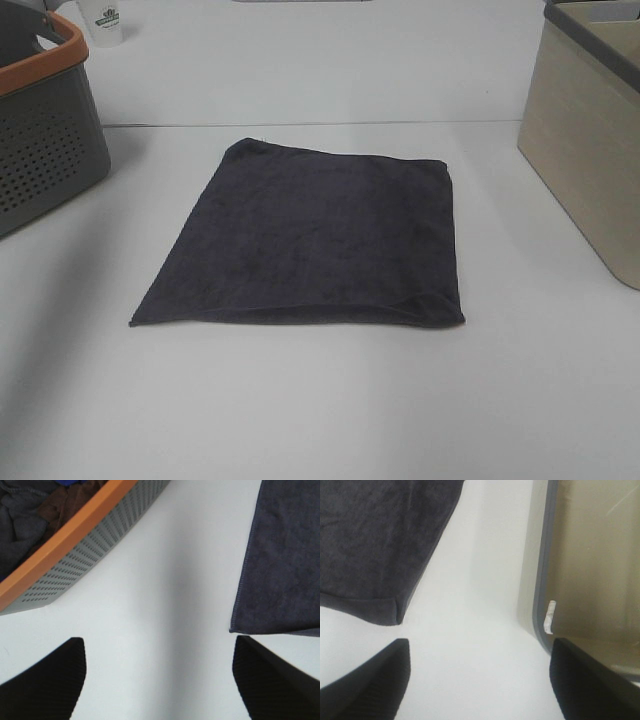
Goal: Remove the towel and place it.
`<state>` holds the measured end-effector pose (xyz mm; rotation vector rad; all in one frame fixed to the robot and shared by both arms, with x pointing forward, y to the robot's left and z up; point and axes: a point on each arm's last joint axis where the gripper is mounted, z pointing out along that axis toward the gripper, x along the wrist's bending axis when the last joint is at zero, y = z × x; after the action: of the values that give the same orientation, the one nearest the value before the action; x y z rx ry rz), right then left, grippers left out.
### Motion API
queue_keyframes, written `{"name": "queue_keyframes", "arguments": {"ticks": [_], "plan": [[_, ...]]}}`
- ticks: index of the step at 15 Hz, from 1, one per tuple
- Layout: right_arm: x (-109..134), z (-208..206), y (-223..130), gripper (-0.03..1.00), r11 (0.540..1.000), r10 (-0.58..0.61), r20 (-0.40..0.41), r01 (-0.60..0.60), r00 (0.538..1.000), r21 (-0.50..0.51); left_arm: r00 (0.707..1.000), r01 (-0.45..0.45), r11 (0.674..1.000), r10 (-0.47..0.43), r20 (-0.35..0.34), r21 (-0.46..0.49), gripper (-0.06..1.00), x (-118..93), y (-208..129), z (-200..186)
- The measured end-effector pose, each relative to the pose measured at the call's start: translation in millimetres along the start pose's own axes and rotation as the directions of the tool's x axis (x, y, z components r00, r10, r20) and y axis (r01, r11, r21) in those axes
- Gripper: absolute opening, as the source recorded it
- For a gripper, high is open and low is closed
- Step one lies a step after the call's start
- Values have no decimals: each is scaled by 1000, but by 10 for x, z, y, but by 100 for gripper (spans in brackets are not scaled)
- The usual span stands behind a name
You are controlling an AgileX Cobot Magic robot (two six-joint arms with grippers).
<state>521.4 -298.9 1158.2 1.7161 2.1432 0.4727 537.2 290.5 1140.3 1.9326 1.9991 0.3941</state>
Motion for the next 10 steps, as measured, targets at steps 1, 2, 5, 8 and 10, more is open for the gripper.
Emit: {"name": "queue_keyframes", "arguments": {"ticks": [1, 2, 5, 8, 10], "plan": [[31, -10, -129, 75, 1000, -1, -5, 1, 1000, 16, 1000, 1, 1000, -1, 2, 4, 75, 5, -113, -45], [68, -16, -290, 75, 999, -1, -9, 1, 1000, 37, 1000, 5, 1000, -5, 7, 3, 75, 9, -256, -110], [227, 7, -909, 75, 1000, 13, -26, -12, 1000, 24, 1000, 13, 1000, -13, 13, -28, 75, 47, -918, -360], [321, 75, -1245, 75, 1000, 30, -45, -29, 999, 9, 1000, 13, 997, -12, 16, -82, 75, 74, -1300, -428], [399, 136, -1499, 75, 999, 48, -68, -48, 997, -4, 1000, 13, 991, -11, 17, -136, 75, 97, -1592, -420]]}}
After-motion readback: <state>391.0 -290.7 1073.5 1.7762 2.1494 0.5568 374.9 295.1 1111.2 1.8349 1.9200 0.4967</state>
